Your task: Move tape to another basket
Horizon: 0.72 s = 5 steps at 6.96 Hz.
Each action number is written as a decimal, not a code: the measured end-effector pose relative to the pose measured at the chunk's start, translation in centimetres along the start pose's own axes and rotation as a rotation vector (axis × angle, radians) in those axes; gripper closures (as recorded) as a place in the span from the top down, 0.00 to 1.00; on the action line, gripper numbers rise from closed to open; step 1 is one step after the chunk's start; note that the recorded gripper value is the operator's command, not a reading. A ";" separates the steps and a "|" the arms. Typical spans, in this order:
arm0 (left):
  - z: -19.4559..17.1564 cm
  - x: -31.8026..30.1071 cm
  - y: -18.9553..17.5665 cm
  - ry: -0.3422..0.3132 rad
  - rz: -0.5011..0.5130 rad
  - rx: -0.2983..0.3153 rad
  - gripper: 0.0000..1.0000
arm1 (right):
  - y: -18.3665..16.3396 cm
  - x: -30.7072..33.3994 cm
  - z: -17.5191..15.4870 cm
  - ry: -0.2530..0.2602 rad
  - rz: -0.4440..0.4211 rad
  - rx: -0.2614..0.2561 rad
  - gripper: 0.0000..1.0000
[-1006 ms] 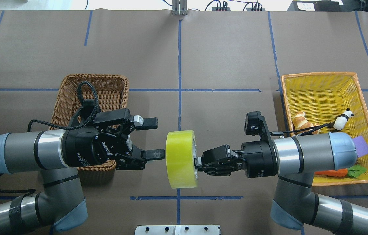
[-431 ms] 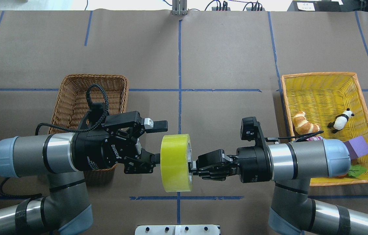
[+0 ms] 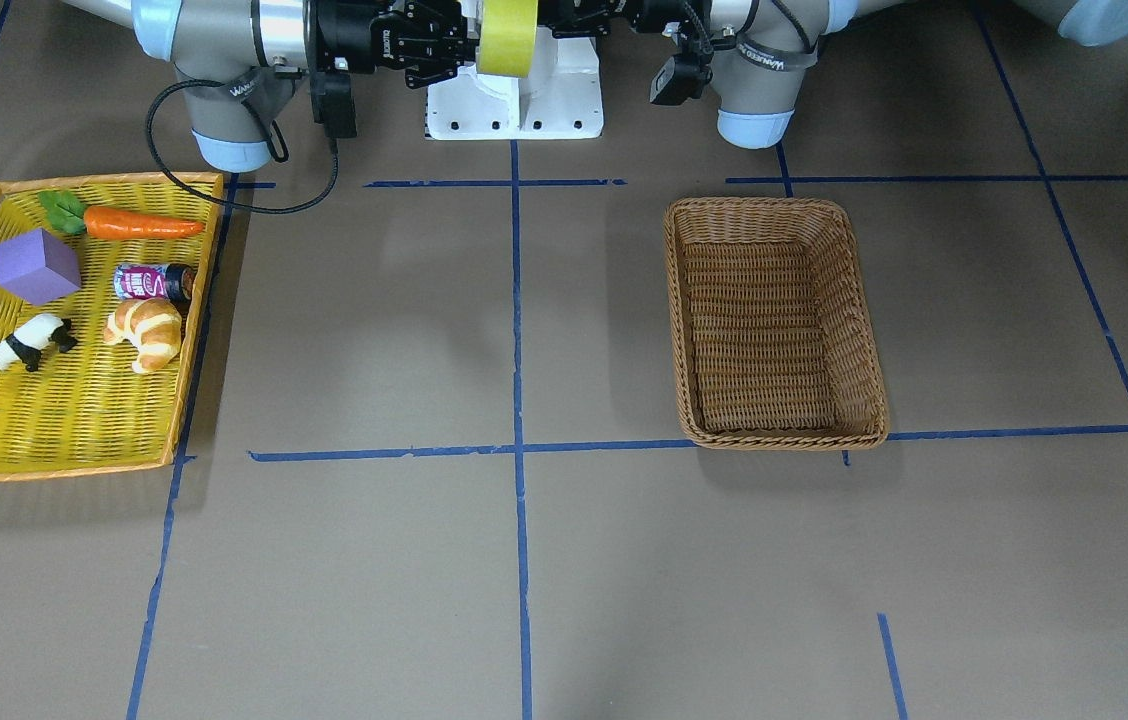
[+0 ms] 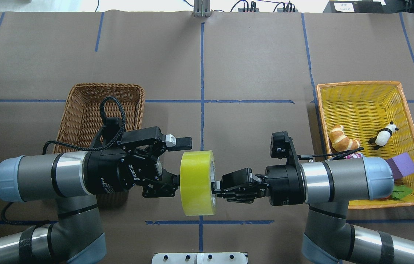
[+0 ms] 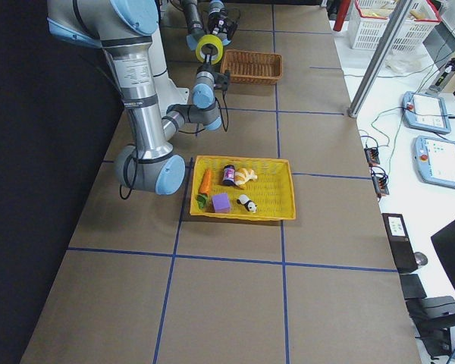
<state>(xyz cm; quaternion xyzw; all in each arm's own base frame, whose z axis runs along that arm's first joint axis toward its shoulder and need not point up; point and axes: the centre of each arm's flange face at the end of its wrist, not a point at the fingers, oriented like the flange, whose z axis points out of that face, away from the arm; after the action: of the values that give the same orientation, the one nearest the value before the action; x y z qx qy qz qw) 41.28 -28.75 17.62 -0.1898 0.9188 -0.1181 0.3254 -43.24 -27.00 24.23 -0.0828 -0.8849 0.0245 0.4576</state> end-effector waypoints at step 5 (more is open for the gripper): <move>-0.1 -0.2 0.1 -0.005 -0.005 -0.002 0.00 | 0.1 0.2 0.0 -0.004 0.000 0.000 0.99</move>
<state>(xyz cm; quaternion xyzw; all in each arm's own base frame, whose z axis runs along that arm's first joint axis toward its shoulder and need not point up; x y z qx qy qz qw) 41.36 -28.59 17.81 -0.1928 0.9176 -0.1177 0.3272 -43.33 -26.88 24.33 -0.0827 -0.8858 0.0246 0.4559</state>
